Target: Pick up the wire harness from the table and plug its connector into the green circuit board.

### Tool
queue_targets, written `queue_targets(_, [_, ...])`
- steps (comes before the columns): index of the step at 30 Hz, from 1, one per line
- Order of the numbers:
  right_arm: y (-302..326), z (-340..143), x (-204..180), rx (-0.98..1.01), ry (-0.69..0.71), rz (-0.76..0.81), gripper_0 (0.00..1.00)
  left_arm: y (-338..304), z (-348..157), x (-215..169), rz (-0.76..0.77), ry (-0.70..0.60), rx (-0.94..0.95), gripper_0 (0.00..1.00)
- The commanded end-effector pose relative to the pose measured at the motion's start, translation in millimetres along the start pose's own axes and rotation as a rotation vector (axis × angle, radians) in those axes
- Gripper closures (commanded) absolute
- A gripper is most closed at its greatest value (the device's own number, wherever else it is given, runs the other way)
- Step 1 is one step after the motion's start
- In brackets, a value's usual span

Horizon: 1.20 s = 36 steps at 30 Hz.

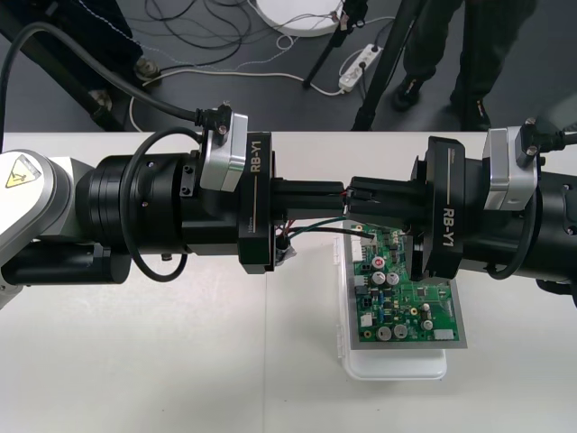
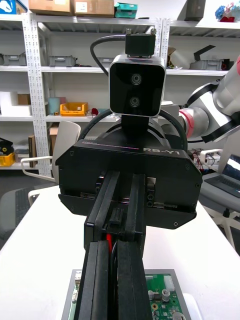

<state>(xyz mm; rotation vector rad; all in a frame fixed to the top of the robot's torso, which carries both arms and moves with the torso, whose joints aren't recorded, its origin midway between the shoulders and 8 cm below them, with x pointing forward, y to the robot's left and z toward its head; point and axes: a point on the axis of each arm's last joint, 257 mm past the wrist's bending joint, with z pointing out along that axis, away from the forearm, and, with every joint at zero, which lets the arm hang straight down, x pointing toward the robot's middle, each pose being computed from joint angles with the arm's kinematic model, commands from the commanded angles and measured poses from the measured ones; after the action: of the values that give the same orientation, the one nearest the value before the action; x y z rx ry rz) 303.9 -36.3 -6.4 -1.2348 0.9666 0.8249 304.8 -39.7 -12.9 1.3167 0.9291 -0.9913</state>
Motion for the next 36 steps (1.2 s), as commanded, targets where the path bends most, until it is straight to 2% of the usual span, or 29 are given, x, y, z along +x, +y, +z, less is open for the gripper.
queue_targets(1, [2.7,2.2,-9.7,-0.020,-0.009,0.010,1.00,-2.5,12.8,-21.5,0.079,-0.050,0.011,1.00])
queue_targets(15, [-4.8,-8.6,-1.0,0.017,0.006,0.044,1.00,-0.5,12.2,-23.5,0.071,-0.059,0.003,1.00])
queue_targets(17, [-5.3,-10.3,0.5,0.020,0.008,0.052,0.93,0.3,12.0,-23.3,0.069,-0.059,0.000,1.00])
queue_targets(18, [-5.7,-11.5,2.1,0.024,0.009,0.061,0.93,1.6,11.5,-23.4,0.070,-0.058,-0.004,1.00])
queue_targets(20, [-7.8,-13.4,2.8,0.031,0.005,0.078,0.39,2.4,11.0,-22.8,0.069,-0.057,-0.007,1.00])
queue_targets(21, [-8.4,-13.7,2.3,0.033,0.002,0.081,0.26,2.8,11.0,-22.8,0.069,-0.057,-0.009,1.00])
queue_targets(22, [-8.9,-13.9,2.3,0.034,0.001,0.083,0.18,2.2,11.4,-23.0,0.068,-0.058,-0.008,1.00])
queue_targets(23, [-9.3,-14.2,2.8,0.035,0.002,0.082,0.17,3.6,11.0,-22.9,0.068,-0.057,-0.012,1.00])
queue_targets(25, [-11.3,-15.3,2.5,0.040,0.003,0.077,0.06,5.1,11.2,-22.9,0.067,-0.058,-0.019,1.00])
queue_targets(27, [-13.1,-16.6,2.5,0.045,0.004,0.075,0.00,6.3,10.9,-23.3,0.068,-0.059,-0.023,1.00])
queue_targets(36, [-16.7,-25.1,6.6,0.070,0.015,0.079,0.00,10.2,10.0,-22.3,0.062,-0.060,-0.042,1.00])
